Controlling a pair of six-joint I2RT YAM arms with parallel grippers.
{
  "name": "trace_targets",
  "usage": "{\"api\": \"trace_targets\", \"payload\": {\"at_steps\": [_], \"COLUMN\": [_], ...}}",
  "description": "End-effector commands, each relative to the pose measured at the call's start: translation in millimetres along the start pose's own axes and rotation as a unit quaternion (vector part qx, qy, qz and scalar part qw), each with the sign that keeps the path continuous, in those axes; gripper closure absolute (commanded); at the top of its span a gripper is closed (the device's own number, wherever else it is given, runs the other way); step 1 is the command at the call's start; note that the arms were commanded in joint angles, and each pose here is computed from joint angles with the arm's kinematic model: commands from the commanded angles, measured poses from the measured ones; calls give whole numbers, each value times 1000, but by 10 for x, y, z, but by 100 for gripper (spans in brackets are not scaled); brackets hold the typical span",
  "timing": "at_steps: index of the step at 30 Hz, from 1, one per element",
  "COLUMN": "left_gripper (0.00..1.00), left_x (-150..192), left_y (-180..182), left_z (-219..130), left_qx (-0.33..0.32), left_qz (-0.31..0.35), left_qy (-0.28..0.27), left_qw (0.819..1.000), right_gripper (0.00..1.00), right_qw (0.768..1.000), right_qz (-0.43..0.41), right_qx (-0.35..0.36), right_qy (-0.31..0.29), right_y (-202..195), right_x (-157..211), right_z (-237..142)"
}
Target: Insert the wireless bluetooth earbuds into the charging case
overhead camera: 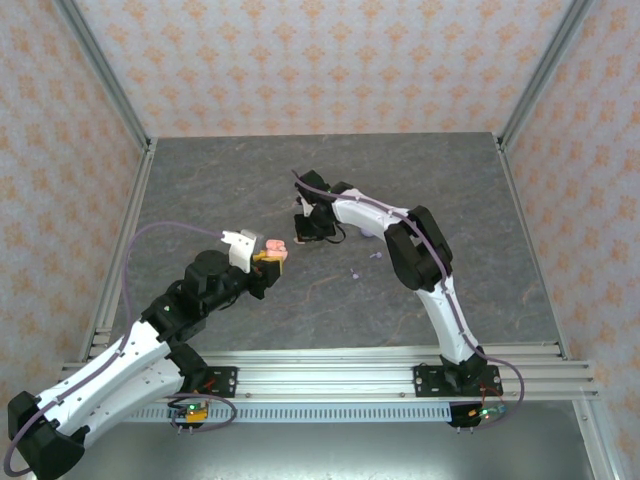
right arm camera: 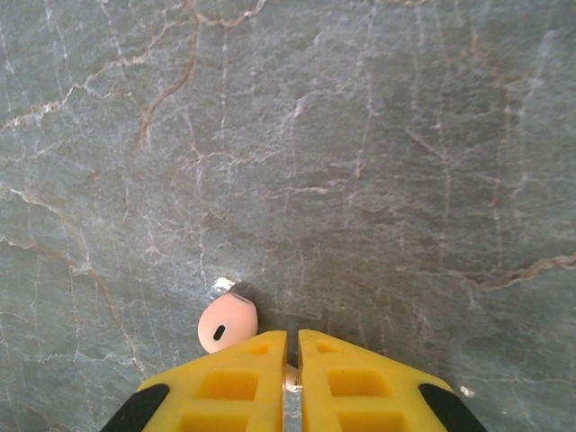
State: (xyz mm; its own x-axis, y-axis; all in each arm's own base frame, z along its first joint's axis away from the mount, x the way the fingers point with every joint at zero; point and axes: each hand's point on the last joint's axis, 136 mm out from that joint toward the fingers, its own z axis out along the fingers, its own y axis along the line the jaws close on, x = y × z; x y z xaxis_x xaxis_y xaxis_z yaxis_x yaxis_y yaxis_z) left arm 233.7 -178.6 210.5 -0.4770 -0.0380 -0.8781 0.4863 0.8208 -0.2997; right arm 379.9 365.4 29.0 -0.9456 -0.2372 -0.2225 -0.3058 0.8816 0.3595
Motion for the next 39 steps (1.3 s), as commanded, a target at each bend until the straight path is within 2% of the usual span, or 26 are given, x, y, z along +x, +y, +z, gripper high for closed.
{"api": "trace_targets", "payload": {"at_steps": [1, 12, 27, 39], "left_gripper": [73, 73, 73, 73], "left_x": [-48, -51, -80, -96], "left_y": [5, -1, 6, 2], "left_z": [-36, -43, -73, -82], "left_qx": [-6, -4, -7, -7], "left_qz": [8, 5, 10, 11], "left_qy": [-10, -12, -18, -18], "left_qw": [1000, 1000, 1000, 1000], "right_gripper": [87, 83, 63, 61], "right_qw": [1000, 999, 998, 997], "right_qz": [-15, -30, -60, -72], "right_qx": [12, -5, -15, 0], "right_qy": [25, 29, 7, 11], "right_y": [11, 163, 328, 403], "right_x": [175, 233, 84, 33], "right_z": [26, -18, -135, -49]}}
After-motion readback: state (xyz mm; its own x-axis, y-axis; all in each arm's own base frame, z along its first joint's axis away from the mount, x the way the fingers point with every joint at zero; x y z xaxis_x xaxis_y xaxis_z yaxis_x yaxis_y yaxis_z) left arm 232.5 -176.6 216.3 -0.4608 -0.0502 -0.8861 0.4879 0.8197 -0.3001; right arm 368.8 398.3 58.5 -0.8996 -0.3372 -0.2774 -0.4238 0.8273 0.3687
